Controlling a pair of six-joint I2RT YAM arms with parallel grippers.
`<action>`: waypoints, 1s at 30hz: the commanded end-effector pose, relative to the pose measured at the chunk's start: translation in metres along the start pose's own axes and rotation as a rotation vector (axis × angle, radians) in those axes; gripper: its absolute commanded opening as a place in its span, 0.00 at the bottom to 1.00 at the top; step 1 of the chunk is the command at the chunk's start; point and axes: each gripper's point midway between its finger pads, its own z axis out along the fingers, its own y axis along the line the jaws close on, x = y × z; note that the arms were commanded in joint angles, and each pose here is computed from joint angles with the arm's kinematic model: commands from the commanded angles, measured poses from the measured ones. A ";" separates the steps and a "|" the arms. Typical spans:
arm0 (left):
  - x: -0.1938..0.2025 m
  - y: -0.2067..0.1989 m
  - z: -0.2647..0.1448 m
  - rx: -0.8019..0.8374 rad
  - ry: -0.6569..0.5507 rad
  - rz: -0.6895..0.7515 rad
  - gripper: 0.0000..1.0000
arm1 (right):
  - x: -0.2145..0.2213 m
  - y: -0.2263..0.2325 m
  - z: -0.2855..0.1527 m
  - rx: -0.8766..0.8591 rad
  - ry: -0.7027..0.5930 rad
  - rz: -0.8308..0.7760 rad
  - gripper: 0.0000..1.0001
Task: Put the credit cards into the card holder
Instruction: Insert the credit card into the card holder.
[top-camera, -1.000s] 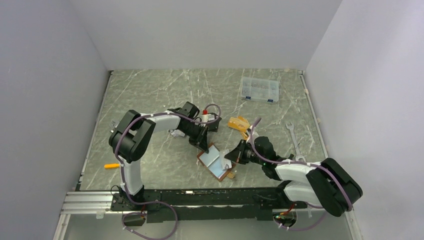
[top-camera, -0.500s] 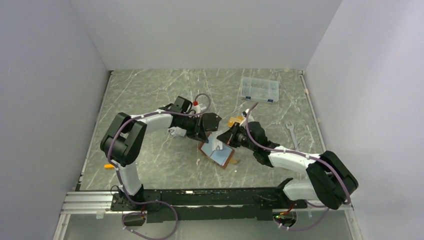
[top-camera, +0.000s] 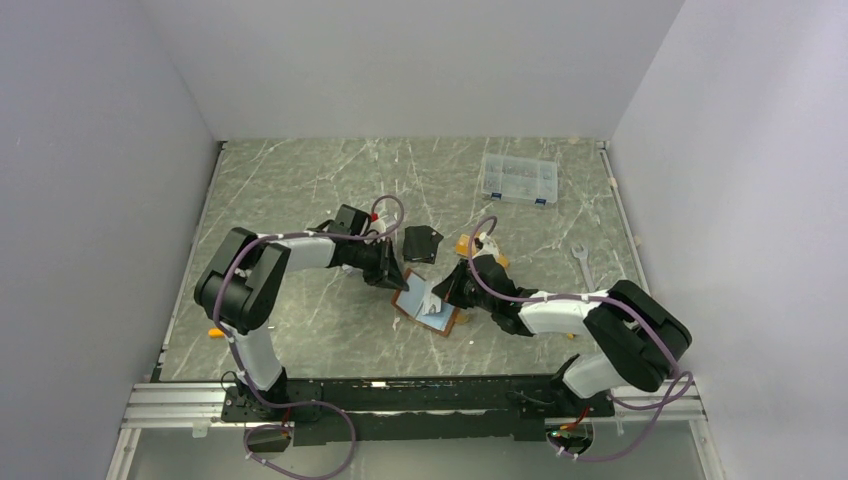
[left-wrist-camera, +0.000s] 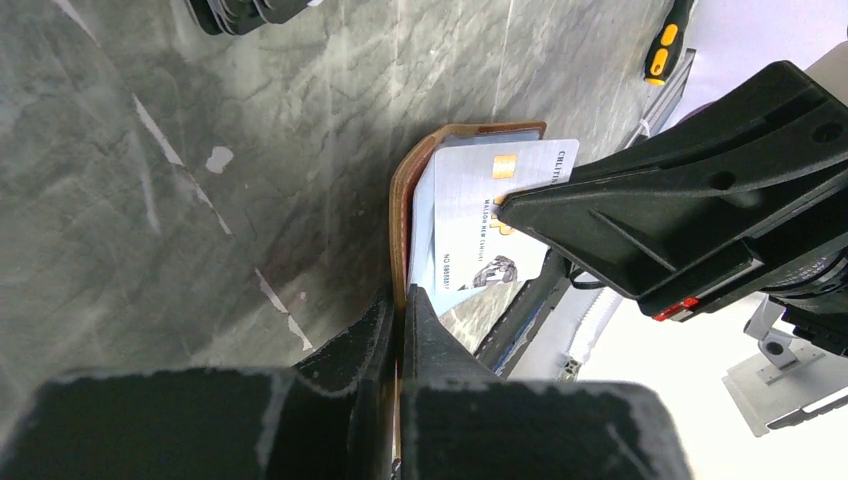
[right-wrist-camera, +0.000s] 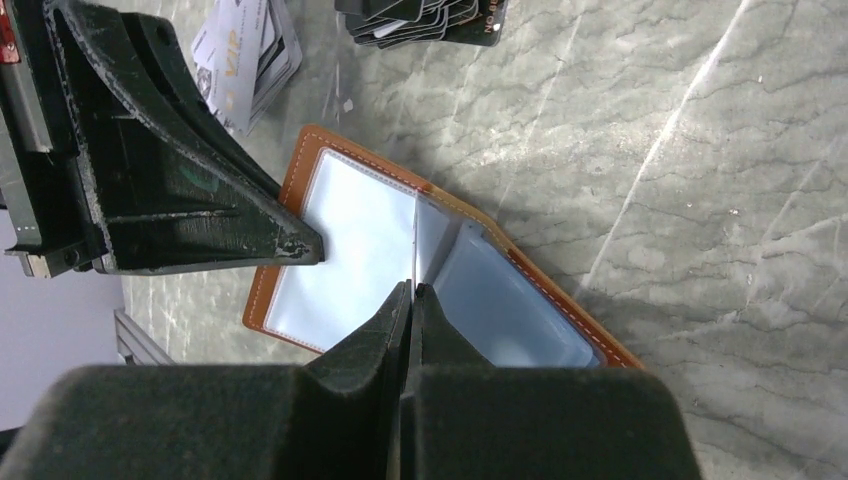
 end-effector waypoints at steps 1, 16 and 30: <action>-0.008 -0.006 -0.004 0.005 -0.056 0.026 0.00 | -0.007 0.000 0.005 0.011 -0.038 0.043 0.00; -0.015 -0.006 -0.003 0.009 -0.073 0.060 0.36 | 0.031 -0.019 -0.008 0.010 0.113 -0.071 0.00; -0.008 -0.004 0.008 0.030 -0.011 0.085 0.21 | 0.039 -0.011 -0.010 -0.082 0.164 -0.228 0.00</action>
